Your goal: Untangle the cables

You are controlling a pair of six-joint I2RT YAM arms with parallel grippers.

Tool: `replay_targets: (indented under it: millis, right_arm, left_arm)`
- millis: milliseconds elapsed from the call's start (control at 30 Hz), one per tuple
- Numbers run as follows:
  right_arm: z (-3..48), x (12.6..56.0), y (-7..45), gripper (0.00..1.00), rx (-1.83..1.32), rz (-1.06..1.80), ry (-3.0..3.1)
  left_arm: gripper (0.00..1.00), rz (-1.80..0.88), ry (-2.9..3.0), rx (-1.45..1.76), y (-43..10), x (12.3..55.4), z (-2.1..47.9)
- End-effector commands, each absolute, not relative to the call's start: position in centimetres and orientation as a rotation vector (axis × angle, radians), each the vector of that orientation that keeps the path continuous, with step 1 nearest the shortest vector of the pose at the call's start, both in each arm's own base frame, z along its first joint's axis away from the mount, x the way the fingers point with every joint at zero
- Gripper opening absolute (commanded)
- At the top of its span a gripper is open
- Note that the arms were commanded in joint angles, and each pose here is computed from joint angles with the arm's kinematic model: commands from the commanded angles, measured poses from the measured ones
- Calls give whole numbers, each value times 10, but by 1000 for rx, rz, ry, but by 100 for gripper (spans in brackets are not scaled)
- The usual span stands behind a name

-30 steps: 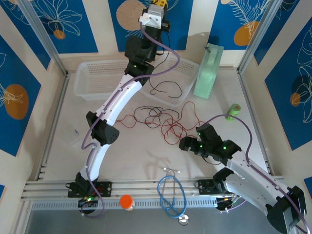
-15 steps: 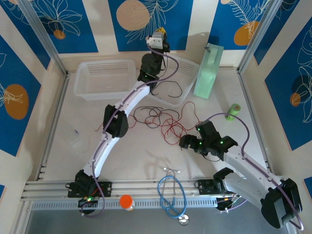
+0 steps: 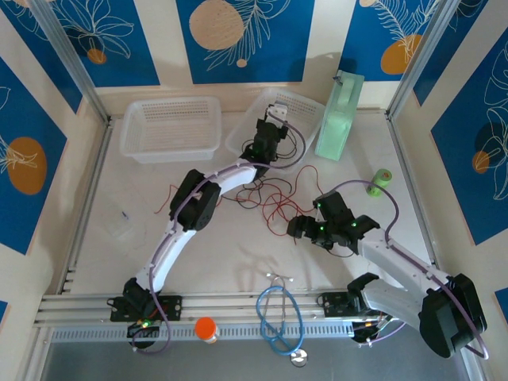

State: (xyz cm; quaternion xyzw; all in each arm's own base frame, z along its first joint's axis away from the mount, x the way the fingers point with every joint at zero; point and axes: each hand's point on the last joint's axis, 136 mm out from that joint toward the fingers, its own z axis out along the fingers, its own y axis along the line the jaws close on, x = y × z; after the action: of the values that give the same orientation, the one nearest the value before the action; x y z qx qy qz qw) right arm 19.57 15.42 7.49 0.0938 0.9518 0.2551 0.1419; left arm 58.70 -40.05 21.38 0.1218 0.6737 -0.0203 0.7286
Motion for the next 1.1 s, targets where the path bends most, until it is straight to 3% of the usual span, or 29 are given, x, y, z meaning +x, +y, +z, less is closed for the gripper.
replay_targets:
  millis: [0, 100, 133, 200, 633, 900, 1067]
  right_arm:
    - [94, 197, 162, 84, 222, 799, 2706]
    - [98, 194, 160, 84, 218, 799, 2695]
    - [99, 194, 159, 84, 222, 796, 2692]
    - [102, 192, 158, 84, 220, 800, 2683]
    - [111, 178, 152, 84, 207, 820, 2678]
    - [113, 164, 148, 84, 231, 849, 2663]
    - [110, 159, 147, 84, 237, 858, 2666]
  left_arm:
    - [37, 110, 1466, 323, -397, 561, 282]
    - [81, 180, 1547, 399, -394, 551, 281]
    - [89, 194, 1580, 426, -393, 548, 279]
    - [95, 205, 1632, 478, -391, 539, 282]
    - [98, 140, 1987, 521, -335, 486, 327]
    - [90, -142, 2221, 541, -356, 521, 226]
    - [84, -468, 2343, 484, -378, 526, 182]
